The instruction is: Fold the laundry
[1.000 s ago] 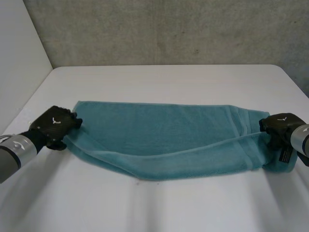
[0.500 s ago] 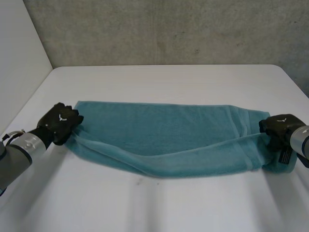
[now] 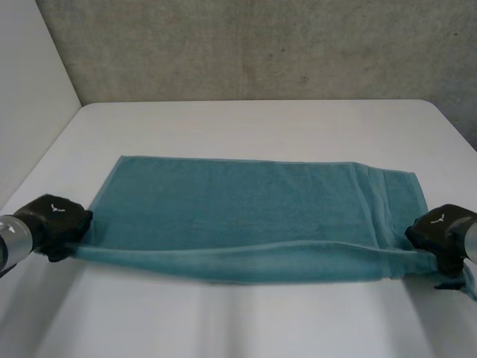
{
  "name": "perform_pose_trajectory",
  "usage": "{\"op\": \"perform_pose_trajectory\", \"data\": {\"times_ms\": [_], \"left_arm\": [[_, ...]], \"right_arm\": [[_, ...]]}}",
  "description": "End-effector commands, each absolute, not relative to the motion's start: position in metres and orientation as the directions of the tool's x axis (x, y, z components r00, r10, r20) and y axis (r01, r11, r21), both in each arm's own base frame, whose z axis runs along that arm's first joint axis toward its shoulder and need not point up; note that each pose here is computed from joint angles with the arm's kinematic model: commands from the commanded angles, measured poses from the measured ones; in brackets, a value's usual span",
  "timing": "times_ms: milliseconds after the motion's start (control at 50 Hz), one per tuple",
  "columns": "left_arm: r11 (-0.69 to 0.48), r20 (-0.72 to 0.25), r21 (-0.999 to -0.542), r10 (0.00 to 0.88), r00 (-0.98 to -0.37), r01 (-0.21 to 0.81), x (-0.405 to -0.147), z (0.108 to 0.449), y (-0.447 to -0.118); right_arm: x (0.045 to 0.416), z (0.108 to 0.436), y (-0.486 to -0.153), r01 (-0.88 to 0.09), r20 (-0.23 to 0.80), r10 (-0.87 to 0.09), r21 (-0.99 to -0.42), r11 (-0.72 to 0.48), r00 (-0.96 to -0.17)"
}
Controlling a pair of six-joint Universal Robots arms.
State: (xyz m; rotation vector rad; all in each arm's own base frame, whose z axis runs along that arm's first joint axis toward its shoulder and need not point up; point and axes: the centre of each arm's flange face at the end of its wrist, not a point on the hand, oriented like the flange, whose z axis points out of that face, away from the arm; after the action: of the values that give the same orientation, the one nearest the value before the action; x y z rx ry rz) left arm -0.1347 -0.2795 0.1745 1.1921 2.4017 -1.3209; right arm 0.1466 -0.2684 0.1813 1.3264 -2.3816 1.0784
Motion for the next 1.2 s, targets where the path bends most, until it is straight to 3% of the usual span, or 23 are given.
{"op": "perform_pose_trajectory", "data": {"times_ms": [20, 60, 80, 100, 120, 140, 160, 180, 220, 240, 260, 280, 320, 340, 500, 540, 560, 600, 660, 760, 920, 1100, 1200], "left_arm": [[0.157, -0.568, -0.652, 0.546, -0.616, 0.741, -0.158, 0.177, -0.321], [0.025, -0.624, -0.704, 0.455, -0.635, 0.710, -0.178, 0.213, -0.352], [0.024, -0.624, -0.704, 0.455, -0.635, 0.709, -0.179, 0.214, -0.352], [-0.048, -0.636, -0.737, 0.387, -0.668, 0.674, -0.187, 0.239, -0.368], [-0.049, -0.636, -0.737, 0.386, -0.668, 0.674, -0.187, 0.239, -0.368], [-0.137, -0.639, -0.764, 0.301, -0.708, 0.630, -0.192, 0.270, -0.384], [-0.243, -0.623, -0.780, 0.206, -0.755, 0.577, -0.195, 0.305, -0.397], [-0.244, -0.622, -0.780, 0.205, -0.755, 0.576, -0.195, 0.306, -0.397], [-0.466, -0.534, -0.754, 0.028, -0.845, 0.462, -0.194, 0.372, -0.412], [-0.468, -0.534, -0.754, 0.027, -0.845, 0.461, -0.194, 0.372, -0.412], [-0.559, -0.475, -0.718, -0.043, -0.879, 0.415, -0.191, 0.399, -0.411], [-0.560, -0.475, -0.717, -0.043, -0.879, 0.415, -0.191, 0.400, -0.411], [-0.673, -0.395, -0.640, -0.126, -0.910, 0.371, -0.187, 0.433, -0.404], [-0.674, -0.394, -0.639, -0.127, -0.910, 0.371, -0.187, 0.433, -0.404], [-0.549, -0.426, -0.749, -0.030, -0.904, 0.371, -0.194, 0.373, -0.398], [-0.450, -0.436, -0.810, 0.032, -0.900, 0.376, -0.194, 0.331, -0.394], [-0.449, -0.436, -0.810, 0.032, -0.899, 0.376, -0.194, 0.331, -0.394], [-0.340, -0.443, -0.856, 0.092, -0.892, 0.390, -0.192, 0.287, -0.385], [-0.289, -0.445, -0.872, 0.127, -0.887, 0.396, -0.191, 0.265, -0.380], [-0.128, -0.432, -0.902, 0.262, -0.863, 0.413, -0.191, 0.195, -0.356], [-0.022, -0.411, -0.907, 0.271, -0.870, 0.421, -0.174, 0.167, -0.345], [-0.012, -0.410, -0.907, 0.247, -0.878, 0.420, -0.165, 0.171, -0.342], [0.002, -0.407, -0.907, 0.247, -0.879, 0.420, -0.161, 0.168, -0.341]], "right_arm": [[0.160, 0.202, -0.321, -0.764, 0.597, -0.503, -0.602, 0.233, -0.625], [0.175, 0.248, -0.355, -0.687, 0.618, -0.353, -0.719, 0.108, -0.702], [0.175, 0.248, -0.355, -0.686, 0.618, -0.352, -0.719, 0.107, -0.703], [0.180, 0.279, -0.369, -0.644, 0.618, -0.264, -0.764, 0.019, -0.741], [0.183, 0.314, -0.381, -0.601, 0.606, -0.165, -0.795, -0.083, -0.778], [0.183, 0.314, -0.381, -0.601, 0.606, -0.164, -0.795, -0.084, -0.778], [0.183, 0.348, -0.389, -0.556, 0.576, -0.070, -0.810, -0.189, -0.815], [0.183, 0.349, -0.389, -0.555, 0.575, -0.070, -0.810, -0.190, -0.815], [0.184, 0.404, -0.396, -0.471, 0.489, 0.064, -0.786, -0.400, -0.870], [0.184, 0.404, -0.396, -0.471, 0.488, 0.065, -0.786, -0.401, -0.870], [0.184, 0.422, -0.393, -0.441, 0.450, 0.103, -0.758, -0.481, -0.887], [0.183, 0.438, -0.387, -0.417, 0.417, 0.132, -0.729, -0.543, -0.899], [0.181, 0.447, -0.379, -0.409, 0.402, 0.149, -0.709, -0.575, -0.904], [0.181, 0.447, -0.379, -0.409, 0.401, 0.149, -0.708, -0.575, -0.904], [0.187, 0.378, -0.371, -0.427, 0.474, 0.005, -0.790, -0.440, -0.881], [0.193, 0.341, -0.366, -0.432, 0.498, -0.096, -0.820, -0.375, -0.862], [0.194, 0.341, -0.366, -0.432, 0.498, -0.096, -0.820, -0.375, -0.862], [0.197, 0.301, -0.360, -0.441, 0.507, -0.203, -0.847, -0.297, -0.838], [0.198, 0.283, -0.357, -0.447, 0.505, -0.243, -0.856, -0.259, -0.828], [0.197, 0.198, -0.350, -0.519, 0.508, -0.374, -0.851, -0.079, -0.776], [0.195, 0.146, -0.342, -0.550, 0.471, -0.448, -0.833, 0.056, -0.760], [0.177, 0.133, -0.334, -0.455, 0.347, -0.424, -0.871, 0.185, -0.837], [0.173, 0.137, -0.330, -0.420, 0.313, -0.410, -0.885, 0.201, -0.857]]}}
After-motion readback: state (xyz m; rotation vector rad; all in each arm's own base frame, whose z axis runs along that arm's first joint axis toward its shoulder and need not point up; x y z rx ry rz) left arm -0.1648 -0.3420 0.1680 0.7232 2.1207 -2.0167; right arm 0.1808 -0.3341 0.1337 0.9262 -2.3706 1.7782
